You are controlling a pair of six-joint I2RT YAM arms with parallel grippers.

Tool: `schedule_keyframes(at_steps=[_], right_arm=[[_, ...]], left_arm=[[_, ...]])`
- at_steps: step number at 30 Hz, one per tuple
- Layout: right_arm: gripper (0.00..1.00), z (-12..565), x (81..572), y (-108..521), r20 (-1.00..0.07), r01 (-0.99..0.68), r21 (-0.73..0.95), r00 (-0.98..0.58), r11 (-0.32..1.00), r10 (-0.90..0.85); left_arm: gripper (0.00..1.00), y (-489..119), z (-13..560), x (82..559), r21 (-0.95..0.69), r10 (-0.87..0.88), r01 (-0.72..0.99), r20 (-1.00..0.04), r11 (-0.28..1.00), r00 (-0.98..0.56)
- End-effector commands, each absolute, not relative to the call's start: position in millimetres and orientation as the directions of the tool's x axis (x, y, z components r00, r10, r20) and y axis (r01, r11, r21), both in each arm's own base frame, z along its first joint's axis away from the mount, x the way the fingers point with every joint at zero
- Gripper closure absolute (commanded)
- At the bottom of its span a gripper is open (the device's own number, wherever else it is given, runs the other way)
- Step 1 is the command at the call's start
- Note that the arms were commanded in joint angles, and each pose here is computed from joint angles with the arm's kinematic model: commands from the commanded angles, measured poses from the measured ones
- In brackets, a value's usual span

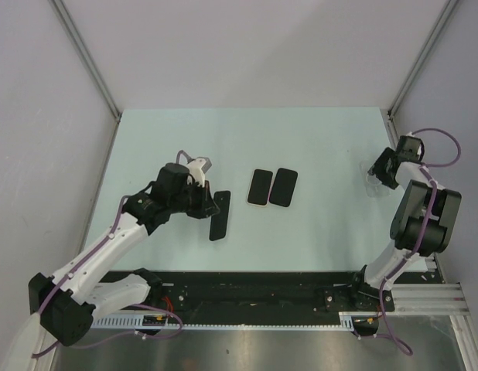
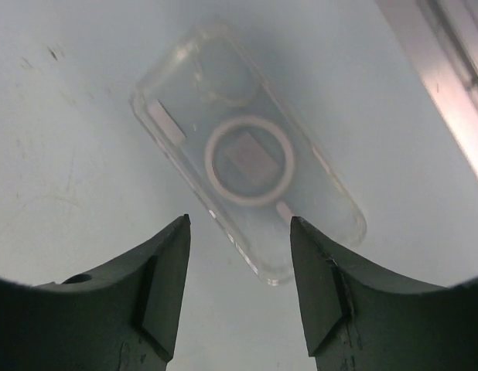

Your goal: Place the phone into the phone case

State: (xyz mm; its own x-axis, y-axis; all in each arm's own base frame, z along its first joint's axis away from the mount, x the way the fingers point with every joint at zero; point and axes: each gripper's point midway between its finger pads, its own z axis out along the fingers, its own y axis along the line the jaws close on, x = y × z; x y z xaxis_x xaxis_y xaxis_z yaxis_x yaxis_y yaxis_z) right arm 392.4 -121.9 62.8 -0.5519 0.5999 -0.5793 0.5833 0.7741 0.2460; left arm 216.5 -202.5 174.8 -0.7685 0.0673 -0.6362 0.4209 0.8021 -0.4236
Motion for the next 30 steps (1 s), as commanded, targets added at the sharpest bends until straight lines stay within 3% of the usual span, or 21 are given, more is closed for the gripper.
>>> schedule_keyframes(at_steps=[1,7,21,24,28,30], right_arm=[[0.44,80.6,432.3,-129.1,-0.657,0.328,0.167,-0.666,0.93,0.353],[0.47,68.6,449.3,-127.2,-0.654,0.187,0.04,-0.738,0.981,0.168],[0.51,31.0,444.1,-104.5,-0.546,0.098,0.026,-0.832,0.995,0.096],[0.58,25.2,442.8,-102.9,-0.53,0.11,0.018,-0.842,0.994,0.103],[0.91,22.8,439.2,-94.6,-0.505,0.125,-0.006,-0.857,0.992,0.105],[0.97,26.3,436.6,-86.3,-0.495,0.148,0.01,-0.858,0.989,0.134]], left_arm=[[1.0,-194.4,182.9,216.1,-0.377,0.087,0.467,-0.697,0.8,-0.712],[1.0,-191.6,182.1,215.1,-0.366,0.094,0.466,-0.698,0.805,-0.71],[1.0,-184.5,188.6,215.6,-0.348,0.074,0.455,-0.723,0.82,-0.687],[1.0,-182.9,190.0,216.0,-0.343,0.069,0.45,-0.729,0.825,-0.681],[1.0,-181.3,191.1,216.4,-0.339,0.064,0.445,-0.733,0.829,-0.677],[1.0,-180.8,192.2,216.5,-0.338,0.061,0.444,-0.735,0.83,-0.675]])
